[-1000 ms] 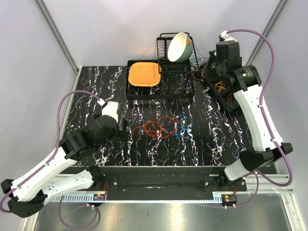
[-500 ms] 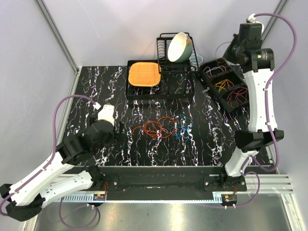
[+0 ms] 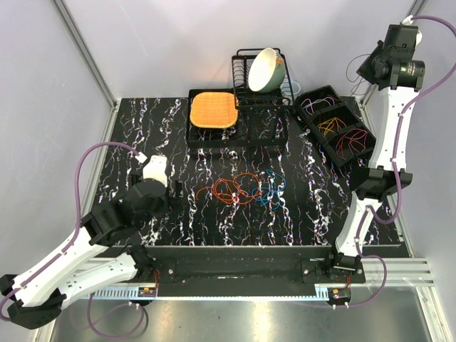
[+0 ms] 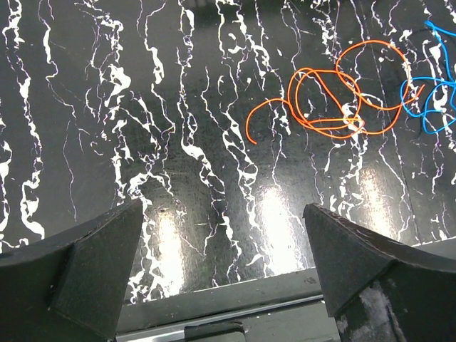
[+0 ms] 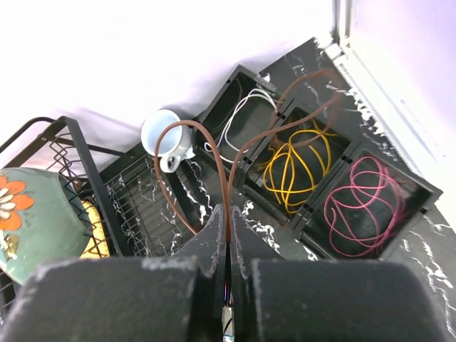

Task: Untangle the cables

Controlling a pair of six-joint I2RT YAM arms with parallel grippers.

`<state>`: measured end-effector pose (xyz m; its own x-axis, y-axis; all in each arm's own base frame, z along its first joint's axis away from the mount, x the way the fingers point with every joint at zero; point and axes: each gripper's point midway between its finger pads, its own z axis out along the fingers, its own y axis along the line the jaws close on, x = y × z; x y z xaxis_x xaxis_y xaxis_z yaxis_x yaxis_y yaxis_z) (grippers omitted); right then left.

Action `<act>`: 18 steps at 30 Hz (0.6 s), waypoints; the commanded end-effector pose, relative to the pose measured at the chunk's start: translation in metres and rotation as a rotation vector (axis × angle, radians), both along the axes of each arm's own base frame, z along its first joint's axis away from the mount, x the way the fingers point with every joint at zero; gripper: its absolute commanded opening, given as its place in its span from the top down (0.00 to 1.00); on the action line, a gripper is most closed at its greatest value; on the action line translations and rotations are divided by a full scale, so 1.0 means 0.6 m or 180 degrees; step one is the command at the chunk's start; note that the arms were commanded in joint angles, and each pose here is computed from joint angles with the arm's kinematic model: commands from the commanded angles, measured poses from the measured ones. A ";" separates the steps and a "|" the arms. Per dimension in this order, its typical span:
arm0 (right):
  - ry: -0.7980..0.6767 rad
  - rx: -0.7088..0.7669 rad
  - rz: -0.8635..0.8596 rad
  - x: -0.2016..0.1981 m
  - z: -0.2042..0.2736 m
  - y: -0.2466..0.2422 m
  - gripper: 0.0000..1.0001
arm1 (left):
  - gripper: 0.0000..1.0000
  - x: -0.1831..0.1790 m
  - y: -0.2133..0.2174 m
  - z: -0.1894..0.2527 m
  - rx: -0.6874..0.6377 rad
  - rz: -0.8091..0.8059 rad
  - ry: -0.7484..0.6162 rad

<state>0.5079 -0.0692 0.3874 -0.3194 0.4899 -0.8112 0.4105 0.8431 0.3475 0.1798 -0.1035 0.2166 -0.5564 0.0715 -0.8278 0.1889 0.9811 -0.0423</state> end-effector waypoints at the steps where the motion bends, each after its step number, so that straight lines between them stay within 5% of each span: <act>1: -0.0408 0.0143 0.0132 0.032 0.042 0.005 1.00 | 0.01 0.014 0.002 0.011 -0.0023 0.0098 -0.0147; 18: -0.0613 0.0137 0.0096 0.080 0.032 -0.057 1.00 | 0.01 0.021 0.002 0.003 0.0075 0.0160 -0.0106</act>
<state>0.5468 -0.0984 0.3874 -0.2342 0.5296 -0.8153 0.3607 0.8261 0.4330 0.1829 -0.1014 0.2124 -0.5609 0.0859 -0.8234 0.1714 0.9851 -0.0140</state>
